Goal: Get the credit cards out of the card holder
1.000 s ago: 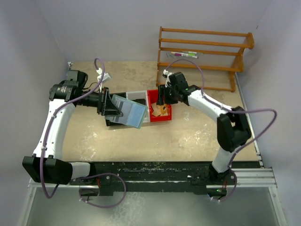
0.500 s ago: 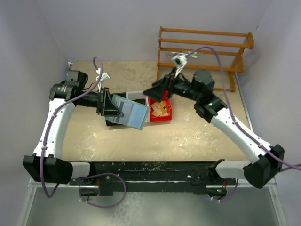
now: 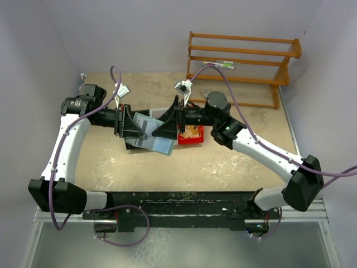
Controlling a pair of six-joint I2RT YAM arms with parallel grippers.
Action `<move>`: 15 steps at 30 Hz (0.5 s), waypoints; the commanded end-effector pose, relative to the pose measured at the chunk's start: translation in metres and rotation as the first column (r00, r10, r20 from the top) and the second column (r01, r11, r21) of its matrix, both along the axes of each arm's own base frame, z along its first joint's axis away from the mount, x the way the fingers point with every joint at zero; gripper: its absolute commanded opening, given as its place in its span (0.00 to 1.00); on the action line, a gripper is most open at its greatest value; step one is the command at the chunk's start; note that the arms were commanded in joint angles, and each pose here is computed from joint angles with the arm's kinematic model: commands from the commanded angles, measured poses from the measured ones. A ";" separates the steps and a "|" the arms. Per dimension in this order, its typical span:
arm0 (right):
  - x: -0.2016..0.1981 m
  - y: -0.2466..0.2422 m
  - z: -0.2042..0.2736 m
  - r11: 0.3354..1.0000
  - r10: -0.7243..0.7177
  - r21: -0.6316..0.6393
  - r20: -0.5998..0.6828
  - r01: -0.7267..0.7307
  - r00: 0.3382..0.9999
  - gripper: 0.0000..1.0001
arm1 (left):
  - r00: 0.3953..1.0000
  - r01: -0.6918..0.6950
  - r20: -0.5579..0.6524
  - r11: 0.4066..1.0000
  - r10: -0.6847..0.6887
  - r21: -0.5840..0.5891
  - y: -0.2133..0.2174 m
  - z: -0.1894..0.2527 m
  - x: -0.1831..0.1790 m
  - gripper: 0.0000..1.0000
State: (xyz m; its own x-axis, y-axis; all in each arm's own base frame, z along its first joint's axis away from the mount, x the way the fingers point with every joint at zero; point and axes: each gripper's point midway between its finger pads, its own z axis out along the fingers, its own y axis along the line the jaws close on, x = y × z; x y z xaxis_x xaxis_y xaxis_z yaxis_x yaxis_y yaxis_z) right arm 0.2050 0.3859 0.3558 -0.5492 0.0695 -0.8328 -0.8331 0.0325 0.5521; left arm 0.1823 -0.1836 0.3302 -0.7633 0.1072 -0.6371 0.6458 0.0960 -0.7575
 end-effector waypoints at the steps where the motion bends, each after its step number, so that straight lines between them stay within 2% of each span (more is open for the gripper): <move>1: -0.010 0.006 0.022 0.995 0.055 0.081 0.028 -0.057 0.998 0.75 | 0.998 0.030 0.066 0.996 -0.024 -0.085 -0.002 0.023 -0.006 0.33; 4: -0.008 0.010 0.019 0.994 0.060 0.091 -0.003 -0.059 0.998 0.52 | 0.997 0.032 0.072 0.996 -0.025 -0.089 -0.002 0.024 -0.008 0.33; 7: -0.008 0.014 0.017 0.991 0.081 0.111 -0.036 -0.076 0.996 0.37 | 0.996 0.038 0.083 0.994 -0.029 -0.102 -0.002 0.027 -0.010 0.35; 12: -0.017 0.012 0.011 0.983 0.138 0.130 -0.086 -0.126 0.987 0.04 | 0.994 0.053 0.104 0.989 -0.039 -0.137 -0.002 0.037 -0.016 0.41; 13: -0.018 0.011 0.011 0.982 0.139 0.138 -0.084 -0.126 0.987 0.00 | 0.993 0.057 0.107 0.988 -0.041 -0.145 -0.002 0.039 -0.018 0.42; 15: -0.017 0.008 0.011 0.983 0.127 0.140 -0.082 -0.115 0.988 0.00 | 0.993 0.063 0.108 0.985 -0.046 -0.160 -0.002 0.043 -0.021 0.44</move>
